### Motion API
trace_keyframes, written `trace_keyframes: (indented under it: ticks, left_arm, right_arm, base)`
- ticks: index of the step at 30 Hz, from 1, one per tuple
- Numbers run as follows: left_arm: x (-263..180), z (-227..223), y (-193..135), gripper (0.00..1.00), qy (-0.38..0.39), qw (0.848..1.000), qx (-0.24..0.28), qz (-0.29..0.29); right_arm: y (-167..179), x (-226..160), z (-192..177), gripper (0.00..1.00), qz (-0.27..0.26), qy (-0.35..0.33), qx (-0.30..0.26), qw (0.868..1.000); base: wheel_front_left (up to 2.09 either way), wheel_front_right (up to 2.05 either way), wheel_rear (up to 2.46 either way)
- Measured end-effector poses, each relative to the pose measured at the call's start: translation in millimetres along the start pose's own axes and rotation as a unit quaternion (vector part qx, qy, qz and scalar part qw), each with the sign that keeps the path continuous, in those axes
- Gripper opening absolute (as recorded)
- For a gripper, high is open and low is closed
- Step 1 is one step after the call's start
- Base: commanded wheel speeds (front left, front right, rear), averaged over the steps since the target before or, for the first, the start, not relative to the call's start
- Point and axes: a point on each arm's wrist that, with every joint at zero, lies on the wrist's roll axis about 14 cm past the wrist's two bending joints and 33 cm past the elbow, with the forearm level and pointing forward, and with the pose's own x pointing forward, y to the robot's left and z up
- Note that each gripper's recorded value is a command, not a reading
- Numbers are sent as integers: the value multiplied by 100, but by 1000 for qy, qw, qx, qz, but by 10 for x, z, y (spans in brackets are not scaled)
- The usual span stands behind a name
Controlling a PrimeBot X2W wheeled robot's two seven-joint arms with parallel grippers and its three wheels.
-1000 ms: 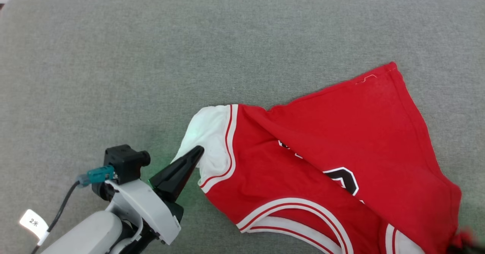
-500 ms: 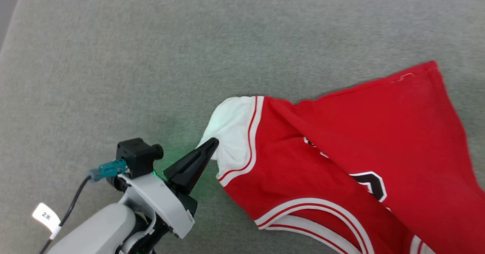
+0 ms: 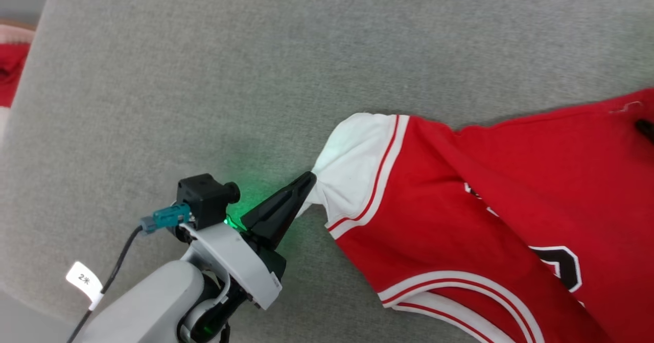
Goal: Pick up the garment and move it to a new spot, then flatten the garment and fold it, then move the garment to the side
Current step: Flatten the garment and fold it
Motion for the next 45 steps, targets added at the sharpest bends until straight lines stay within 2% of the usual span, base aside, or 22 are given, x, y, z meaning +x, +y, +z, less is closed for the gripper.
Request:
trace_keyframes:
  ticks: [3,4,6,7,8,13,17,20,22,24,28,34,36,41,43,45]
  left_arm:
    - [-15,-22,52,0,2,1000,-1,7]
    - [-11,-15,55,0,1,1000,-1,7]
    - [-2,3,52,0,0,1000,1,5]
    - [2,11,49,0,-1,1000,2,4]
    - [5,18,42,0,-2,1000,3,3]
    - [9,78,6,0,-8,1000,2,-3]
    - [15,248,0,0,-24,999,20,-7]
    - [50,517,3,0,-48,998,45,-11]
    - [93,724,12,0,-63,996,67,-13]
    - [168,965,-13,0,-82,993,87,-21]
    - [382,1569,-43,0,-130,985,113,-26]
    - [703,2685,72,0,-228,964,139,4]
    - [787,3036,122,0,-264,956,128,16]
    - [916,3845,80,0,-358,924,129,27]
    - [915,4135,23,0,-399,908,124,25]
    - [933,4315,-51,0,-426,897,120,18]
  right_arm:
    - [15,82,-20,100,6,6,-5,1000]
    - [19,90,-22,61,8,8,-5,1000]
    - [26,87,-34,27,13,8,1,1000]
    - [24,79,-37,4,13,8,2,1000]
    - [24,71,-39,0,14,8,3,1000]
    - [52,28,-19,0,17,-10,17,1000]
    - [8,-63,139,0,13,-67,50,996]
    - [-109,-216,396,0,2,-138,89,986]
    - [-245,-373,608,0,-12,-193,113,975]
    - [-409,-540,786,0,-29,-243,140,959]
    - [-785,-906,1121,0,-72,-339,188,919]
    - [-1179,-1373,1720,0,-112,-457,223,854]
    - [-1293,-1513,1916,0,-126,-489,226,833]
    - [-1548,-1854,2294,0,-154,-557,231,782]
    - [-1647,-2039,2425,0,-164,-589,232,757]
    - [-1732,-2156,2489,0,-175,-606,232,740]
  base:
    - [0,0,0]
    - [0,0,0]
    - [0,0,0]
    - [0,0,0]
    - [0,0,0]
    - [0,0,0]
    - [0,0,0]
    - [0,0,0]
    - [0,0,0]
    - [0,0,0]
    - [0,0,0]
    - [0,0,0]
    - [0,0,0]
    - [0,0,0]
    - [0,0,0]
    - [0,0,0]
